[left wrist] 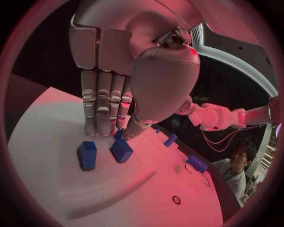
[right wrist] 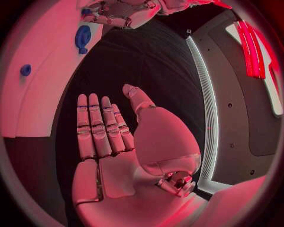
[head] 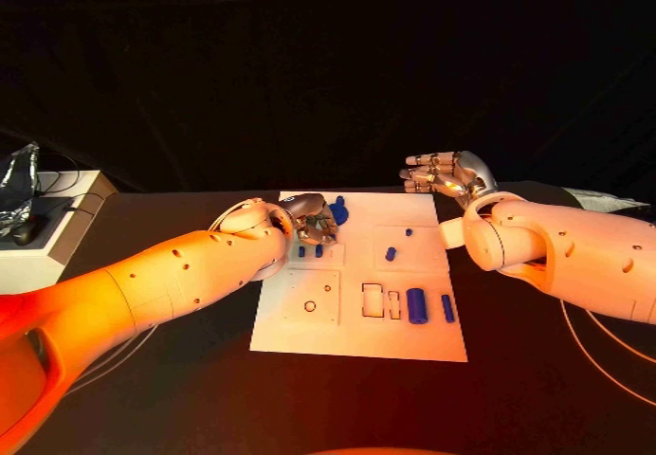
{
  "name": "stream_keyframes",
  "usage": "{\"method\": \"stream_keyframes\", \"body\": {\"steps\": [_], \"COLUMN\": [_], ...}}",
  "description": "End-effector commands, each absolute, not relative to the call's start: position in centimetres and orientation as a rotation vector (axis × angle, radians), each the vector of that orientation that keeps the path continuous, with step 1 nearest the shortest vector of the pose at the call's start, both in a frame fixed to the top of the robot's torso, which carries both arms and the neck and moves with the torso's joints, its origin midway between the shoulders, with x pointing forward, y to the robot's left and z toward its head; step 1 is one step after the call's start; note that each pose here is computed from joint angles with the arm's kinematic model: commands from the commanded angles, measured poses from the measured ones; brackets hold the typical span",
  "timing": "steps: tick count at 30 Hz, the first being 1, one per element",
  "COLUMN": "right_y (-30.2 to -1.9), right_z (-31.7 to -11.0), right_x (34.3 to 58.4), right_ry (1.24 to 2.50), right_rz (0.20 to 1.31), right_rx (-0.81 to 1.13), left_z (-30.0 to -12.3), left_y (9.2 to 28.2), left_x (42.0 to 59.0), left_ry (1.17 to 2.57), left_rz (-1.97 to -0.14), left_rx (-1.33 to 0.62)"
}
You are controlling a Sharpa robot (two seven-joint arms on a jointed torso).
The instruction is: Assemble the parts on the task board
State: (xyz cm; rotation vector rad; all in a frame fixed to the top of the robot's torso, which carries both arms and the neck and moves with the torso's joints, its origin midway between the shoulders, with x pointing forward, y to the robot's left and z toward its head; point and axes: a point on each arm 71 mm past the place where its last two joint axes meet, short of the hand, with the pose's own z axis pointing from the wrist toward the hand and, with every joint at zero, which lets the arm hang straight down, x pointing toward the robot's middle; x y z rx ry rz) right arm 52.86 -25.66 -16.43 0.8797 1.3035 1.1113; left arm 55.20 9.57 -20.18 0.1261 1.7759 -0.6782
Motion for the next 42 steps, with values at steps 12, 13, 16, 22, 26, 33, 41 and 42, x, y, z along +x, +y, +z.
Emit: {"method": "stream_keyframes", "body": {"steps": [12,13,16,22,26,33,41,42], "right_y": [-25.4,-25.4,-25.4,-25.37,-25.34,-25.41,-25.43,-25.45], "right_z": [-16.24,-16.24,-16.24,-16.24,-16.23,-16.23,-16.24,-16.24], "right_x": [52.78,52.78,52.79,52.79,52.79,52.8,52.83,52.83], "right_ry": [1.309,1.309,1.309,1.309,1.309,1.308,1.307,1.307], "right_rz": [1.139,1.139,1.139,1.139,1.141,1.139,1.138,1.137], "right_rx": [0.857,0.857,0.857,0.857,0.856,0.856,0.856,0.857], "left_z": [-20.7,-20.72,-20.76,-20.84,-20.96,-21.03,-20.72,-20.67], "left_y": [9.42,9.42,9.42,9.28,9.14,9.27,9.68,9.72], "left_x": [55.22,55.22,55.22,55.14,55.07,55.08,55.36,55.39], "left_ry": [1.797,1.799,1.803,1.816,1.834,1.842,1.788,1.78], "left_rz": [-0.666,-0.665,-0.664,-0.669,-0.668,-0.66,-0.664,-0.666], "left_rx": [0.126,0.126,0.126,0.129,0.135,0.124,0.078,0.072]}}
